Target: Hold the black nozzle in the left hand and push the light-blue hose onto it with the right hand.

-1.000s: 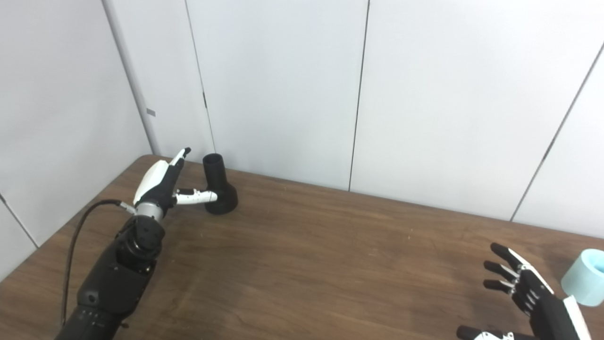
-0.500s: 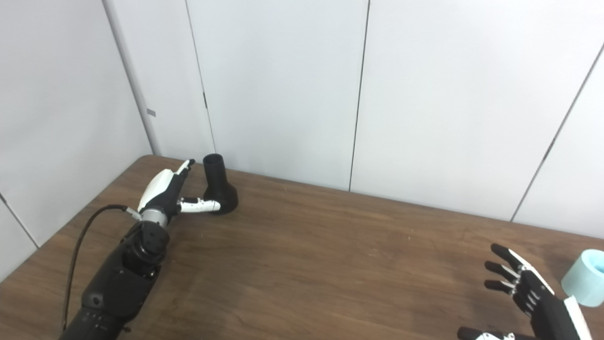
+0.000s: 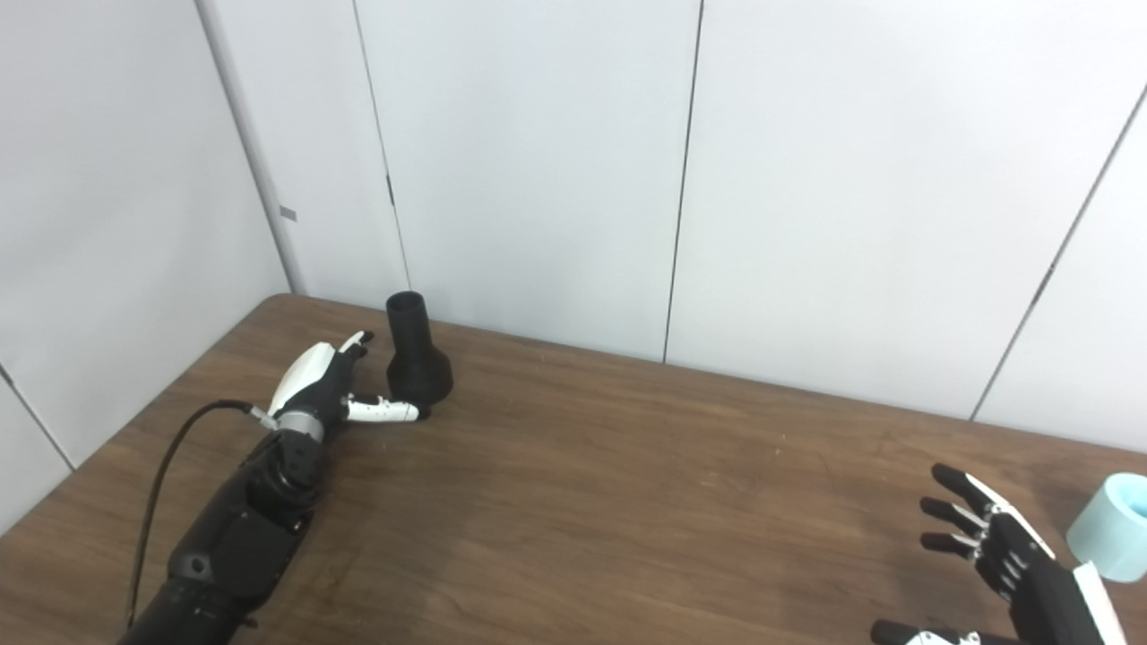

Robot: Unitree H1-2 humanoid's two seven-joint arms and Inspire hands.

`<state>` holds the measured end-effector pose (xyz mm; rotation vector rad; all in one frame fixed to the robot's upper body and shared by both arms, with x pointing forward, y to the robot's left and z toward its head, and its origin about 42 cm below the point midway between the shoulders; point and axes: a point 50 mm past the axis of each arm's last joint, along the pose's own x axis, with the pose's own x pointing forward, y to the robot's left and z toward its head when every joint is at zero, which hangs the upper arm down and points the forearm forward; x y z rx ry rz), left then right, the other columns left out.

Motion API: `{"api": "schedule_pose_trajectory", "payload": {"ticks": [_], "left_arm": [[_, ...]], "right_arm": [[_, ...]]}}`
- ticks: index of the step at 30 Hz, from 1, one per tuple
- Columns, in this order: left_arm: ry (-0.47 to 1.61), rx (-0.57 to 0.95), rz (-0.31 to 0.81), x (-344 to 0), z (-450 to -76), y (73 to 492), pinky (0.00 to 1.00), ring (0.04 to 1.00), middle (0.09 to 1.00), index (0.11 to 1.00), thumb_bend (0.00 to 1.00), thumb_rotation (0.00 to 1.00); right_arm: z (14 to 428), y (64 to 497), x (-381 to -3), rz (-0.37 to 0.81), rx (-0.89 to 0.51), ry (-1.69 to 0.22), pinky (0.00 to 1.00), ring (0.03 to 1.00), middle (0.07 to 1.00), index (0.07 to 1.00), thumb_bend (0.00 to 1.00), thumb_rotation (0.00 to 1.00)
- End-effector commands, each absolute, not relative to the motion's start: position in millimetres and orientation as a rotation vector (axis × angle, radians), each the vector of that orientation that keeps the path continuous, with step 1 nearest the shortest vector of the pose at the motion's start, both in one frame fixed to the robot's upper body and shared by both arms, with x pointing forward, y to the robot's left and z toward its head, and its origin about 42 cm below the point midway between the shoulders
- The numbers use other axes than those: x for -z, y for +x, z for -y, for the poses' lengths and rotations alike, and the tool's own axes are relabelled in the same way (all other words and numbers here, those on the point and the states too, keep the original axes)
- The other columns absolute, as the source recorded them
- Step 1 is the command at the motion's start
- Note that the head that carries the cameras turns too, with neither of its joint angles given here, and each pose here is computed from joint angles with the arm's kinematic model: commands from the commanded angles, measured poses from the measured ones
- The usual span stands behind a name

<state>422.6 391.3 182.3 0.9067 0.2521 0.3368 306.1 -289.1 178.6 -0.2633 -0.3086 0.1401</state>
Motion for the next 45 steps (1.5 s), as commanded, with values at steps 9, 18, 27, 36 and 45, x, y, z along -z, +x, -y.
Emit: {"api": "schedule_pose_trajectory", "payload": {"ticks": [9,18,27,36,45], "left_arm": [[0.932,-0.384,-0.160,-212.5,-391.2,443.5,1.00,0.965,0.903,0.891,0.99,0.31],[0.922,-0.375,-0.177,-207.3,-389.9,450.2,1.00,0.959,0.887,0.874,0.98,0.29],[0.907,-0.347,-0.191,-202.7,-381.8,453.2,1.00,0.960,0.888,0.858,0.96,0.27],[0.911,-0.325,-0.189,-199.6,-376.6,455.3,1.00,0.951,0.886,0.843,0.97,0.28],[0.886,-0.308,-0.171,-195.3,-371.9,457.1,1.00,0.955,0.889,0.839,0.94,0.23]], "right_arm": [[293.3,303.9,-198.1,0.387,-0.139,-0.283,0.70,0.812,0.891,0.830,0.82,0.14],[296.9,299.0,-197.7,0.379,-0.136,-0.293,0.69,0.809,0.891,0.830,0.82,0.15],[299.0,294.0,-198.0,0.372,-0.129,-0.304,0.67,0.797,0.886,0.828,0.82,0.16],[301.0,292.6,-196.9,0.366,-0.124,-0.306,0.67,0.796,0.885,0.827,0.82,0.15],[302.4,290.2,-198.0,0.363,-0.125,-0.308,0.68,0.800,0.886,0.828,0.82,0.16]]}}
